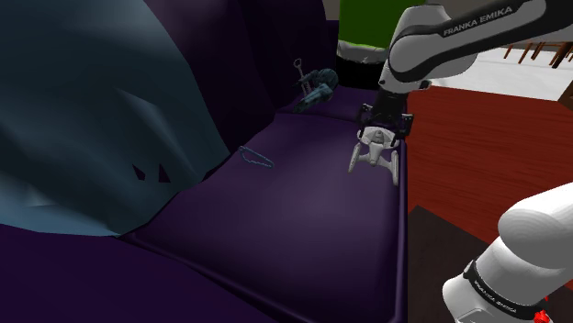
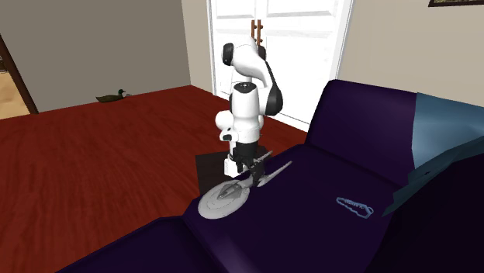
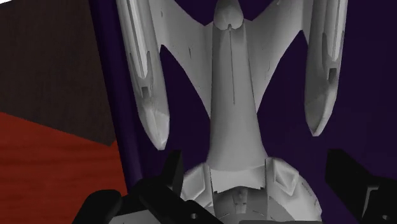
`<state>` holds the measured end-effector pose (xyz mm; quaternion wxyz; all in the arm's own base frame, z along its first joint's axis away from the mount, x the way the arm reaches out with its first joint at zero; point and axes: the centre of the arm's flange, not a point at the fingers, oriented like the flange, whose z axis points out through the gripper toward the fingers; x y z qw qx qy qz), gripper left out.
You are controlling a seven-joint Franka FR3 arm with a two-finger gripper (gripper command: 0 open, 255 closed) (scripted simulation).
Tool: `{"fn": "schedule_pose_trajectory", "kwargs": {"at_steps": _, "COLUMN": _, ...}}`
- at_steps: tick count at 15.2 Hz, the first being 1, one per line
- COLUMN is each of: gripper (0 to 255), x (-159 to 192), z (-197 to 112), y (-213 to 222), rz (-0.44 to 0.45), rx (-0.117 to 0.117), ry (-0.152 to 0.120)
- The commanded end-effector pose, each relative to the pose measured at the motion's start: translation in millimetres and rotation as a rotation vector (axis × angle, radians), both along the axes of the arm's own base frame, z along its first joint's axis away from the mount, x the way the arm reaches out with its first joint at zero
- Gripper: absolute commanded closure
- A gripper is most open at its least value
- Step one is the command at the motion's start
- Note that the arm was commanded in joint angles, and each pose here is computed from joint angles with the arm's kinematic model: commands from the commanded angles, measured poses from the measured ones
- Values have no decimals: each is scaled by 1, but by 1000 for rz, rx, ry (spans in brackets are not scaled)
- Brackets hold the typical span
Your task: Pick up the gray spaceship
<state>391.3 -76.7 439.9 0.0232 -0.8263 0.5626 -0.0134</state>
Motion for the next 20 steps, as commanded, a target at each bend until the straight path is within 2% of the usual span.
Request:
{"fn": "schedule_pose_trajectory", "kwargs": {"at_steps": 1, "gripper": 0, "x": 0, "z": -11, "y": -1, "rz": -5, "rx": 0, "ry": -1}}
{"fn": "schedule_pose_trajectory", "kwargs": {"at_steps": 5, "gripper": 0, "x": 0, "z": -24, "y": 0, "rz": -5, "rx": 0, "ry": -1}}
{"fn": "schedule_pose_trajectory", "kwargs": {"at_steps": 6, "gripper": 255, "x": 0, "z": -23, "y": 0, "rz": -5, "rx": 0, "ry": -1}}
{"fn": "schedule_pose_trajectory", "kwargs": {"at_steps": 15, "gripper": 255, "x": 0, "z": -24, "y": -1, "rz": -5, "rx": 0, "ry": -1}}
{"fn": "schedule_pose_trajectory", "kwargs": {"at_steps": 20, "gripper": 255, "x": 0, "z": 2, "y": -1, "rz": -5, "rx": 0, "ry": -1}}
